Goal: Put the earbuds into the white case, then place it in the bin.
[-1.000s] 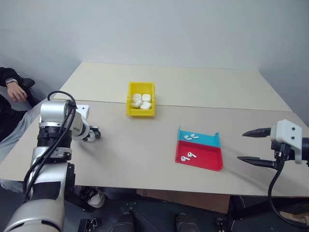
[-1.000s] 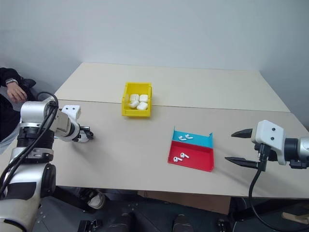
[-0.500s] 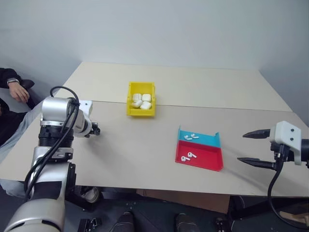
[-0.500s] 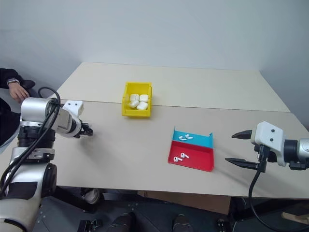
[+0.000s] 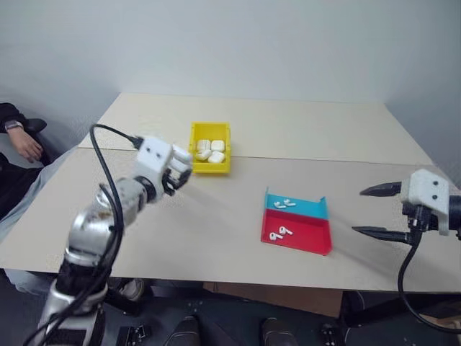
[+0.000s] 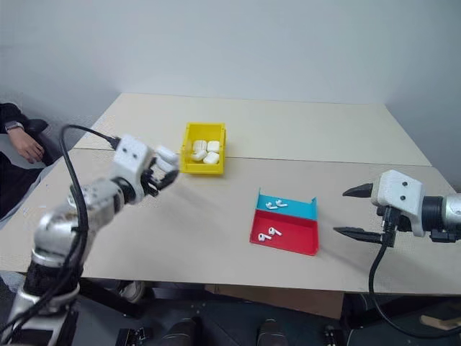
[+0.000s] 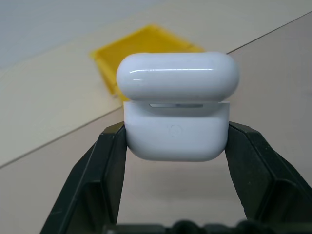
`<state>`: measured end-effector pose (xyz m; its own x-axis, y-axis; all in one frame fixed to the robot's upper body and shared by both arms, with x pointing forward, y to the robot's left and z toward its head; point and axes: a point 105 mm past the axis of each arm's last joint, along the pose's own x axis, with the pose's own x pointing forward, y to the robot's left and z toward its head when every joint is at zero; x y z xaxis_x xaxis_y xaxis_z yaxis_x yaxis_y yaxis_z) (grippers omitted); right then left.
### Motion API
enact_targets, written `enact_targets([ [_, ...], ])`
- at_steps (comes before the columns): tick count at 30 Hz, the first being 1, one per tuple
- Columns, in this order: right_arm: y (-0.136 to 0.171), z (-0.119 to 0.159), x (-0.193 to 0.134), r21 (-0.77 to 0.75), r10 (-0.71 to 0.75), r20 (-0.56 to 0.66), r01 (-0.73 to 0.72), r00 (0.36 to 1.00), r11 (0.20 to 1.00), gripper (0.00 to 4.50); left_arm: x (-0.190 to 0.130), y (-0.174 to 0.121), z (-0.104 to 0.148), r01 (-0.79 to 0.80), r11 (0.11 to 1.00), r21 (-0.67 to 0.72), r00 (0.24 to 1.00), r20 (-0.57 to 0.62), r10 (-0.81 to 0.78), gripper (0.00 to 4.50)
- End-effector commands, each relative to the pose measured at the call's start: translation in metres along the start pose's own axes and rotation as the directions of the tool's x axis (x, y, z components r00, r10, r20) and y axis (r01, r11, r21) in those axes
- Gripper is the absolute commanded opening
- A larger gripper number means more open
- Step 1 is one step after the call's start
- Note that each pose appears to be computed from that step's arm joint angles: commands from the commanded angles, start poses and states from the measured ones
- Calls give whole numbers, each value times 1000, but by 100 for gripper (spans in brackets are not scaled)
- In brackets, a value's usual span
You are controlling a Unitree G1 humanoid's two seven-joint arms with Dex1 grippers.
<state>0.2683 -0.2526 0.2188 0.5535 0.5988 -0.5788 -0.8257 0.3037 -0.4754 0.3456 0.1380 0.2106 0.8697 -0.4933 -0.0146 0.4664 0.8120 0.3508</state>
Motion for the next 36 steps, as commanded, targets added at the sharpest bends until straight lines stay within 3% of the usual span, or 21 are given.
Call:
enact_targets([
  [1, 1, 24, -1, -61, 38, -22, -40, 999, 997, 450, -9, -27, 37, 82, 995, 62, 950, 295, -97, 275],
  [7, 12, 35, 17, -88, 146, -150, -160, 978, 983, 450, -8, -59, 30, 248, 969, 13, 821, 527, -217, 275],
  [14, 26, 41, 48, -100, 227, -235, -255, 945, 962, 450, -29, -100, 3, 516, 854, 69, 664, 597, -450, 275],
  [18, 29, 45, 65, -104, 256, -257, -291, 932, 951, 450, -41, -106, -5, 587, 804, 99, 597, 617, -512, 275],
  [21, 32, 48, 83, -131, 285, -274, -329, 919, 935, 450, -47, -104, -13, 625, 775, 94, 596, 584, -551, 275],
  [25, 33, 49, 101, -155, 283, -285, -336, 916, 929, 332, -55, -102, -23, 621, 772, 135, 604, 546, -581, 275],
  [33, 29, 49, 131, -194, 262, -308, -331, 914, 924, 332, -67, -93, -37, 573, 811, 112, 679, 490, -547, 275],
  [36, 26, 49, 137, -189, 261, -321, -332, 910, 924, 273, -70, -94, -38, 558, 822, 113, 690, 487, -535, 275],
])
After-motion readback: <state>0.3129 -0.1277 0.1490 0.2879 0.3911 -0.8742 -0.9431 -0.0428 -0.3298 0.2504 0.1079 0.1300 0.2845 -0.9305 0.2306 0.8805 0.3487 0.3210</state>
